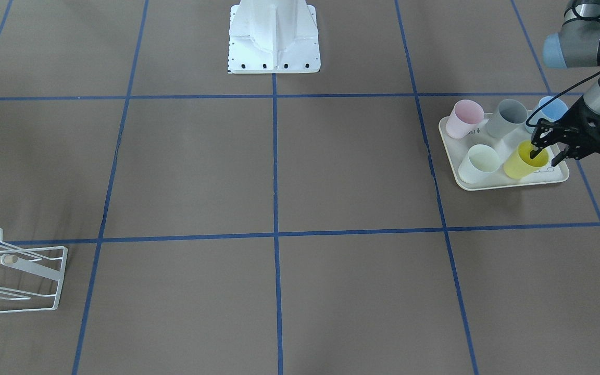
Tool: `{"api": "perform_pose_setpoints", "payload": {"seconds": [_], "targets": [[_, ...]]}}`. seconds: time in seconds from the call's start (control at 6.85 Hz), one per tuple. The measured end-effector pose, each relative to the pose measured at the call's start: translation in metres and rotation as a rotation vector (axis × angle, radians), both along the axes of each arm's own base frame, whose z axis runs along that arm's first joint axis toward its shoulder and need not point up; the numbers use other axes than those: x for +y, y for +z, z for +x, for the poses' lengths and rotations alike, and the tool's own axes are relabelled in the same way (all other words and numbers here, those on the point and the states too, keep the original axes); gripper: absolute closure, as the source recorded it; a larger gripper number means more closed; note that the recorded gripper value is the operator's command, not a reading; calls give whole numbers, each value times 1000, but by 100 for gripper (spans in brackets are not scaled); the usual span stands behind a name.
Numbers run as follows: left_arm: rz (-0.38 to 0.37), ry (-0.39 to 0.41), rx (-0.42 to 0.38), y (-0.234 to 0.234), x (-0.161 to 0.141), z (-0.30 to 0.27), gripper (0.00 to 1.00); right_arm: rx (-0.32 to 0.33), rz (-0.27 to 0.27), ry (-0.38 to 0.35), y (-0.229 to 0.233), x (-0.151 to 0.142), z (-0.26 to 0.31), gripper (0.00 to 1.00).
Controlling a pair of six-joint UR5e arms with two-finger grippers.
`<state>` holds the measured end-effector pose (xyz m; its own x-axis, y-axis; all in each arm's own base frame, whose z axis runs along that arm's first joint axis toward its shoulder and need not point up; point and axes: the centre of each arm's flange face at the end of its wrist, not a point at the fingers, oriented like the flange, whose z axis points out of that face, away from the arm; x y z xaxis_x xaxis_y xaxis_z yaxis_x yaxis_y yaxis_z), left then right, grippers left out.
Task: Transfer IKEA cup to right arm and place on rack
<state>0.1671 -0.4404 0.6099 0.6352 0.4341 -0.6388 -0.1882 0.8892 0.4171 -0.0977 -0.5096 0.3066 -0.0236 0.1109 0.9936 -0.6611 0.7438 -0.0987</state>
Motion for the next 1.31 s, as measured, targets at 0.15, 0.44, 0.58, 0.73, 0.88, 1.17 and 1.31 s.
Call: {"api": "perform_pose_setpoints", "payload": {"seconds": [0.15,0.44,0.58,0.73,0.88,1.17,1.31], "targets": [[-9,8,-5,2,1,4,100,-3,3,-2,-3,-1,-2,0],[-9,0,-4,-7,-1,1,100,-6,8,-6,-6,-1,-4,0],[-26,-36,-14,-19,-8,-14,100,-8,12,-9,-9,-1,-5,0],[-51,-100,-40,-37,-21,-40,100,-12,17,-13,-16,-3,-9,0],[-42,-172,-60,-66,-40,-64,100,-20,19,-21,-27,-7,-15,0],[-27,-369,-34,-131,-87,-104,100,-45,18,-60,-60,-14,-48,0],[-64,-496,29,-168,-107,-109,100,-58,25,-67,-73,-15,-71,0]]}}
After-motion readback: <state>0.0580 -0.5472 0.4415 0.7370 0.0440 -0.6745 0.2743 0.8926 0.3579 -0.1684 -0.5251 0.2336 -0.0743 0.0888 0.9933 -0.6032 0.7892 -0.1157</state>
